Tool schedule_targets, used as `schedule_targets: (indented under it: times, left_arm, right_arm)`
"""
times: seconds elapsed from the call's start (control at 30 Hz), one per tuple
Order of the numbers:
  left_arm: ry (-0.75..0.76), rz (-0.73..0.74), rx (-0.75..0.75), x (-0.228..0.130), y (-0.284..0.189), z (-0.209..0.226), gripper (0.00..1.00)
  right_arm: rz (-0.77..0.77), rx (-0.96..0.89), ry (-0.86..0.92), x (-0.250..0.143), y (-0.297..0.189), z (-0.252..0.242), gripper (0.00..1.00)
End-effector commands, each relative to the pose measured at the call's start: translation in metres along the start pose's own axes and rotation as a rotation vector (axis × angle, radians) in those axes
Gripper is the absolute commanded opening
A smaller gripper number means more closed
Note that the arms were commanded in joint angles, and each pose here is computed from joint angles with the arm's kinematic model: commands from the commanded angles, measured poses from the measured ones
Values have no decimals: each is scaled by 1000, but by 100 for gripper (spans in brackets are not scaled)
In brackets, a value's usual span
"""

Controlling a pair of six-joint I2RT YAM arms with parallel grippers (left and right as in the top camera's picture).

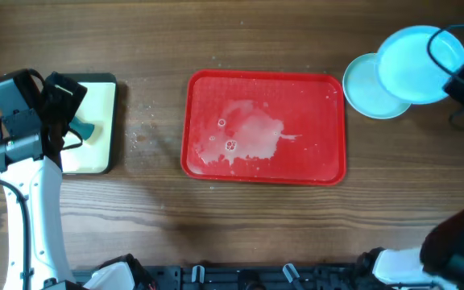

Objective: Clean dirty plates on tray and stack at the side

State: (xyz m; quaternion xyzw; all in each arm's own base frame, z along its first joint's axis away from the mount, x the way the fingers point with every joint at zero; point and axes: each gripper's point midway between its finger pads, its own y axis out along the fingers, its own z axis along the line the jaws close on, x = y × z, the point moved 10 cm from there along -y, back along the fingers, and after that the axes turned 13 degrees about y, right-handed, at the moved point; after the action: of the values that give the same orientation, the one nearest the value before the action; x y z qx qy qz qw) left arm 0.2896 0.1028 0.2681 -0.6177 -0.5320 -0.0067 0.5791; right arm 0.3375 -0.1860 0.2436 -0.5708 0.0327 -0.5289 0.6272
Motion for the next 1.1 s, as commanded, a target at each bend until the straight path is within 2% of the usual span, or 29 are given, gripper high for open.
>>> schedule_targets:
  times: [0.0,0.07,0.1,0.17,0.2,0.23,0.43,0.6,0.7,0.83,0.93,1.0,1.03,1.07]
  left_arm:
    - [-1,-1,-3,0,0,1,100]
    - [-2,-1,-3,0,0,1,100]
    - [-2,-1,-3,0,0,1,100]
    - [-2,-1,-3,0,0,1,100]
    - [-2,-1,-3,0,0,1,100]
    - [-2,-1,-3,0,0,1,100]
    - [-2,-1,-3,0,0,1,100]
    - [-2,-1,-3,0,0,1,100]
    - [-2,-1,-3,0,0,1,100]
    - [-2,-1,-3,0,0,1,100]
    - [-2,-1,-3,0,0,1,100]
    - [-2,-1,-3,0,0,1,100]
    - [-2,-1,-3,0,0,1,100]
    - [-2,-1,-3,0,0,1,100]
  right_arm:
    - [103,72,60,-11,55,-6,4]
    - [156,146,65,-20,83,-6,4]
    - [168,170,66,-21,89,-5,9]
    - [202,216,55,-28,95,1,27]
    - [210,236,55,-28,94,3,52]
    - [226,262,66,-29,90,5,55]
    - [205,359,65,-19,43,30,49]
    - [115,443,-86,-22,-39,73,50]
    - [40,346,-169,-38,-87,88,51]
    - [61,310,-232,-69,-140,93,57]
    - [131,311,-375,-98,-175,85,57]
    - [152,326,-390,-111,-197,78,58]
    - [165,325,-390,-118,-207,72,62]
    - [192,311,-372,-125,-214,65,72]
